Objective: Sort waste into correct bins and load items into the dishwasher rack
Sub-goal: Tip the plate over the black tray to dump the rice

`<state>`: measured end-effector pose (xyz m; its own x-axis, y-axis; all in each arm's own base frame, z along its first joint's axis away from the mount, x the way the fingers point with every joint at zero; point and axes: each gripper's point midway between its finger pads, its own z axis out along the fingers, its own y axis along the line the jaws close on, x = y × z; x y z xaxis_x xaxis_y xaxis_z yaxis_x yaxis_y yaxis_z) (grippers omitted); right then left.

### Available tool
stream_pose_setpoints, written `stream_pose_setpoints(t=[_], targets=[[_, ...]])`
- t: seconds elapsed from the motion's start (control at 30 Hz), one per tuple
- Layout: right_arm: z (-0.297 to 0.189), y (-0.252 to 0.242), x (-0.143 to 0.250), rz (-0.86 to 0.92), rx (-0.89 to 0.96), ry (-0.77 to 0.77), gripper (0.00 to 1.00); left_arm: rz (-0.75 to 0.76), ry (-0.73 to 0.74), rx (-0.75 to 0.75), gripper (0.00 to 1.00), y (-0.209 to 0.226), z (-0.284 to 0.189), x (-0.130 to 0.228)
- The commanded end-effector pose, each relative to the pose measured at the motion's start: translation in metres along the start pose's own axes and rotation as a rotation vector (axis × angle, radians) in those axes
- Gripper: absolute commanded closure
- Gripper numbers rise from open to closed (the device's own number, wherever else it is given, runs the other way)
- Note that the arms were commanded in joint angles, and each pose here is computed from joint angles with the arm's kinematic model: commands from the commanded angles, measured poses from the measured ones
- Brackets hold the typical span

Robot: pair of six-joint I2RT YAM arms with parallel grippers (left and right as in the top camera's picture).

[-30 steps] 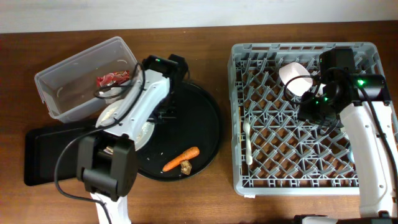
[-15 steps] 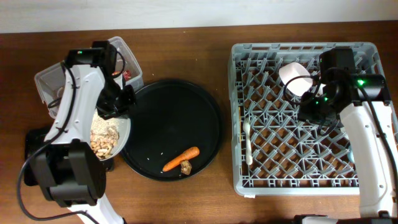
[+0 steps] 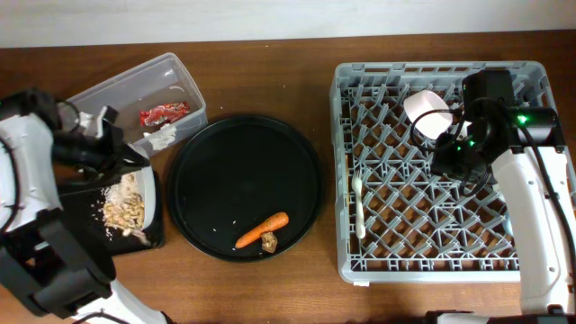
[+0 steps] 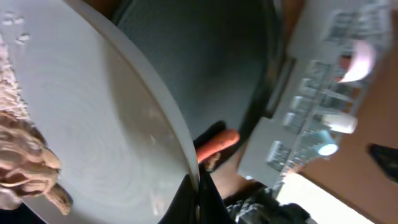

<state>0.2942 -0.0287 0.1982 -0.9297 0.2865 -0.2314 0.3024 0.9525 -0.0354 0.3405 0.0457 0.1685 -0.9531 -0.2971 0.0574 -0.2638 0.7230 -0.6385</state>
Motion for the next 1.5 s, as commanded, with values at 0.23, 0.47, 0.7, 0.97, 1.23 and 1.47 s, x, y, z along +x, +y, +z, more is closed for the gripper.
stream_pose_setpoints(t=[0.23, 0.47, 0.7, 0.97, 1.23, 1.47], targets=[[-0.001, -0.004, -0.002, -0.003, 0.016, -0.006, 0.46, 0.059, -0.127, 0.231, 1.00, -0.018, -0.049, 0.008], [-0.001, -0.004, -0.002, -0.003, 0.016, -0.006, 0.46, 0.100, -0.173, 0.307, 1.00, -0.031, -0.054, 0.001], [-0.001, -0.004, -0.002, -0.003, 0.016, -0.007, 0.46, 0.064, -0.167, 0.225, 1.00, -0.010, -0.050, -0.004], [-0.001, -0.004, 0.000, -0.003, 0.018, 0.003, 0.46, 0.032, -0.110, 0.184, 1.00, -0.003, -0.048, 0.009], [-0.001, -0.005, 0.001, -0.004, 0.020, 0.007, 0.46, 0.111, -0.165, 0.290, 1.00, -0.022, -0.054, 0.003], [-0.001, -0.005, 0.001, -0.004, 0.019, 0.008, 0.46, 0.047, -0.174, 0.297, 1.00, -0.017, -0.055, 0.001]])
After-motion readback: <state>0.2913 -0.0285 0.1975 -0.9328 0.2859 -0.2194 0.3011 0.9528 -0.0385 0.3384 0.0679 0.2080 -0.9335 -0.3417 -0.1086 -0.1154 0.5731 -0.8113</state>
